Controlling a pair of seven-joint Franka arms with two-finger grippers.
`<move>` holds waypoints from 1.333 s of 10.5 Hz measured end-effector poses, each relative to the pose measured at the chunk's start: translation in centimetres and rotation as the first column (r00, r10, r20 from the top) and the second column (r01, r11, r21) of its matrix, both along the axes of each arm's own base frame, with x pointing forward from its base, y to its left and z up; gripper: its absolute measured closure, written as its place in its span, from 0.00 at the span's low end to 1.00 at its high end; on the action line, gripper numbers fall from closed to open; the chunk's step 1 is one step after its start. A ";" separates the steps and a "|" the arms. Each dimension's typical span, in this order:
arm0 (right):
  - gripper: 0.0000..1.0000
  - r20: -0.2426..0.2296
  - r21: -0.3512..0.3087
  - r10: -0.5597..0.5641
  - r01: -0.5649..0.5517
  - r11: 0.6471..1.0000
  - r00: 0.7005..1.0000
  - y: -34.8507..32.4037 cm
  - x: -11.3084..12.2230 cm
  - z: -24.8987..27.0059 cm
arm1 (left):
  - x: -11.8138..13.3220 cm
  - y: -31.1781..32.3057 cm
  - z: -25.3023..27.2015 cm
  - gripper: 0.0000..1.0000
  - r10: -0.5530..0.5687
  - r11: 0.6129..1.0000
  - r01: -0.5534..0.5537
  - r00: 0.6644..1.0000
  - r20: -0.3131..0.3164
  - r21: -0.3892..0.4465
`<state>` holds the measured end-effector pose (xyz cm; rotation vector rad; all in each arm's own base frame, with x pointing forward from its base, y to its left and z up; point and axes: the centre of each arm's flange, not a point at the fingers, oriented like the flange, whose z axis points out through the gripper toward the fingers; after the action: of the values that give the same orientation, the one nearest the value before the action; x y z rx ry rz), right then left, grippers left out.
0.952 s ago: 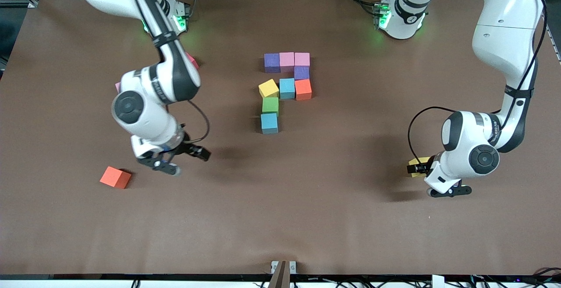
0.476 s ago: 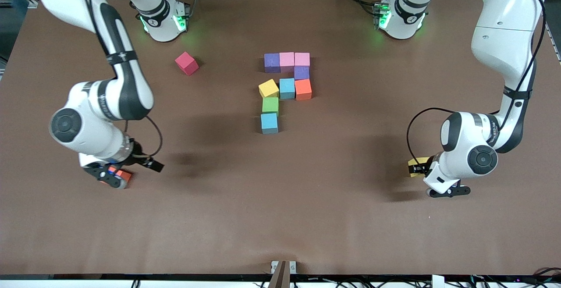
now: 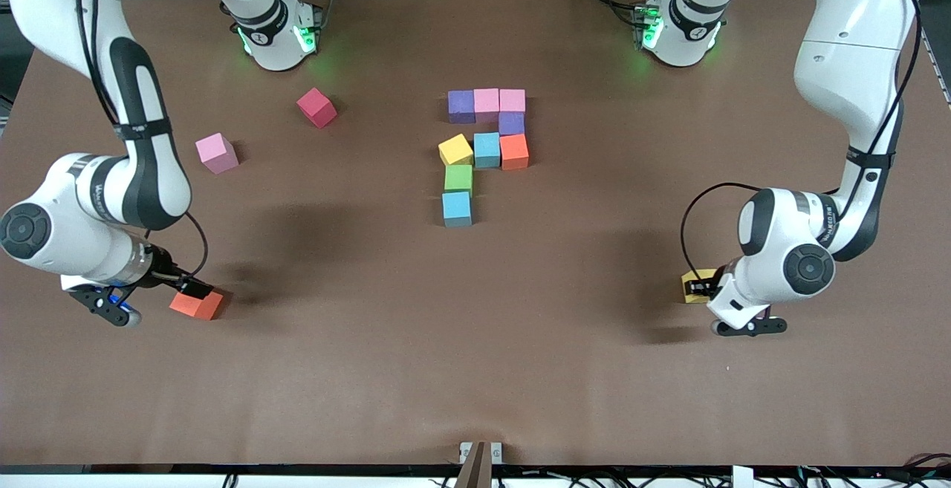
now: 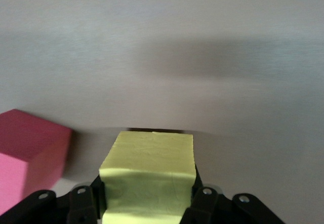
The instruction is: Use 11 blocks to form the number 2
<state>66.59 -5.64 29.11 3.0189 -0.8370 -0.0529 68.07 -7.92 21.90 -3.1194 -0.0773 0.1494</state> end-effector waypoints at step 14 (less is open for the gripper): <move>0.00 -0.017 -0.022 -0.054 0.053 0.998 0.998 -2.0 1.4 -7.1 | -10.1 -24.8 3.2 0.40 0.825 0.565 -0.817 0.557 -0.093 0.116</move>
<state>67.94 -7.62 22.01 2.9720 -0.9108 -0.0697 57.97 -32.73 25.09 -2.6902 -1.5147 0.3537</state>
